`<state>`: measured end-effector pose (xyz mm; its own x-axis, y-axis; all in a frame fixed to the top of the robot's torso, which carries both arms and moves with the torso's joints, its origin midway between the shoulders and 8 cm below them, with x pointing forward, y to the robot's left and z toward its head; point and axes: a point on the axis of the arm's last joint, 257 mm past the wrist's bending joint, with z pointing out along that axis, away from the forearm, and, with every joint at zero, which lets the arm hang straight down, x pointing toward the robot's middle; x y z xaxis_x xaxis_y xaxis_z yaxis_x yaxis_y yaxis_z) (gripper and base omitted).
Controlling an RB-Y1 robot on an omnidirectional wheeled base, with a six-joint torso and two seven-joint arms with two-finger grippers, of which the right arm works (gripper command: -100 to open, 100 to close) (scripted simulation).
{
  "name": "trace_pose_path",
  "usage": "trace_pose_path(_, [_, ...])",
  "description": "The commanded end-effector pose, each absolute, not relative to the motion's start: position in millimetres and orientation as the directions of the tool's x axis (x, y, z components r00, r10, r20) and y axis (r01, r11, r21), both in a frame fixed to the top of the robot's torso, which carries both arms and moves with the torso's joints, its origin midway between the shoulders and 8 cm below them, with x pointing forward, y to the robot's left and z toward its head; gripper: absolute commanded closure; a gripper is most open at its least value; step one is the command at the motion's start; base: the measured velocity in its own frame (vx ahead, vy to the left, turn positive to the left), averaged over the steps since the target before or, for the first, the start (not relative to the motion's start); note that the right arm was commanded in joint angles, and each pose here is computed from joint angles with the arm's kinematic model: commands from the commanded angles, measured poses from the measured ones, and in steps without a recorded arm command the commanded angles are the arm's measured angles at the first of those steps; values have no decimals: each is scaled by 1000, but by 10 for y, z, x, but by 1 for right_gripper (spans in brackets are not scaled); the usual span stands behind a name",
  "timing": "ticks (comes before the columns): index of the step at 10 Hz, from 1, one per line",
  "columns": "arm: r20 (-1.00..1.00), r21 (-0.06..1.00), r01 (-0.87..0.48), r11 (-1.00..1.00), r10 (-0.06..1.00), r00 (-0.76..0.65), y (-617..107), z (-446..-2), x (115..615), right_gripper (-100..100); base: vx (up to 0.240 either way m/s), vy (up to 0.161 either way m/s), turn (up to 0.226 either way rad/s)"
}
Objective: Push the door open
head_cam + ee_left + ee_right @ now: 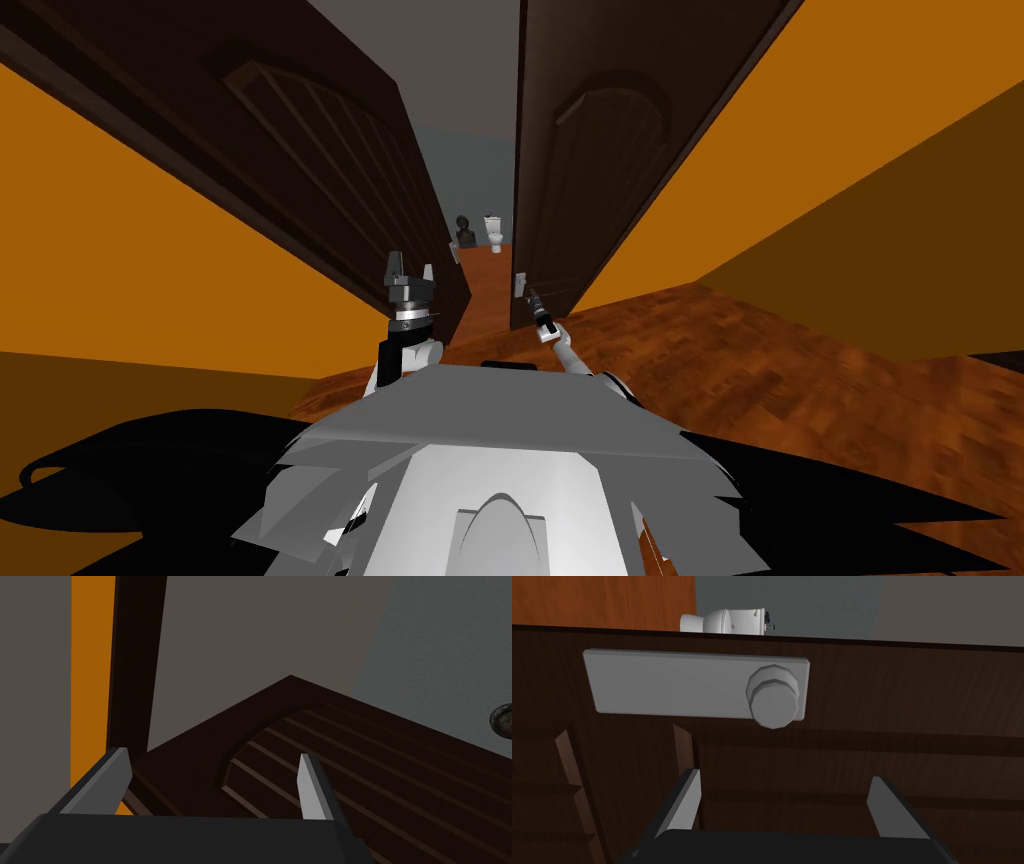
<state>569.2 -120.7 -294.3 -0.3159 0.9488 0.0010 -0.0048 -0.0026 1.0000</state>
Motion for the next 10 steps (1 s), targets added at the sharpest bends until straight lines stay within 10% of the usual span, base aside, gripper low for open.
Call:
trace_pose_path(1, [2, 1000, -4, -3, 950, -312, -1218, -2946, 5702, -100, 141, 15, 24])
trace_pose_path(9, [5, 1000, -1, -5, 956, -294, -1267, -2959, 5742, -100, 179, 50, 28])
trace_pose_path(10, [5, 1000, -1, -5, 956, -294, -1267, -2959, 5742, 100, -9, -1, -6])
